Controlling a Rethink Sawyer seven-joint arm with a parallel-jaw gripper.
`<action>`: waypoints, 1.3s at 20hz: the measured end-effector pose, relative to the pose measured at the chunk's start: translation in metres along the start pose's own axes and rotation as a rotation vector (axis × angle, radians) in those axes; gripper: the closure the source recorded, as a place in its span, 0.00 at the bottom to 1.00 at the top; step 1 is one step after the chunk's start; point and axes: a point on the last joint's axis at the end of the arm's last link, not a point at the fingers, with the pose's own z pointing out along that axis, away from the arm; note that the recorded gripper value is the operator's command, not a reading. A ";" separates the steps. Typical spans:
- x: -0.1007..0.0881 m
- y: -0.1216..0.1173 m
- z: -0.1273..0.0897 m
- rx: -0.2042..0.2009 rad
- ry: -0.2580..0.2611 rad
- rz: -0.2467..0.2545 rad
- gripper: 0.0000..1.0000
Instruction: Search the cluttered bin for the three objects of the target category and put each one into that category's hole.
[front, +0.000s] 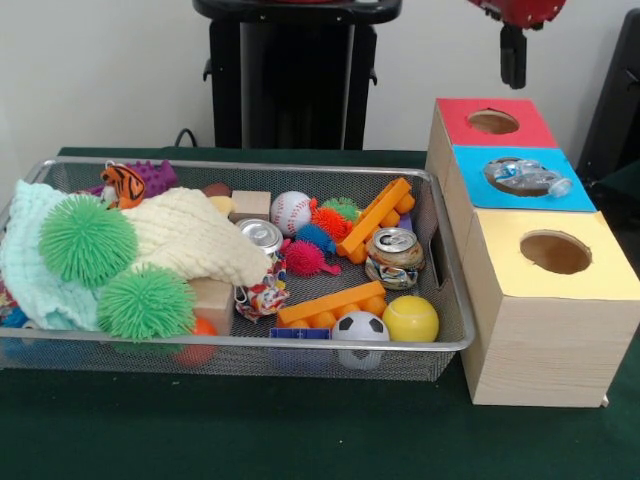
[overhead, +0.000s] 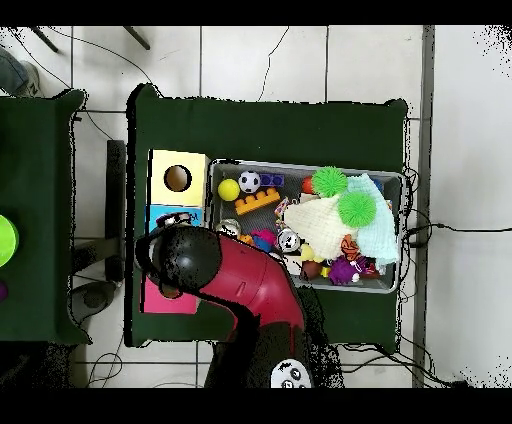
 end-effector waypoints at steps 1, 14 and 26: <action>-0.001 -0.001 0.004 0.002 -0.008 -0.005 1.00; -0.030 0.006 0.081 -0.084 -0.171 -0.021 1.00; -0.001 0.036 0.106 -0.135 -0.071 0.072 1.00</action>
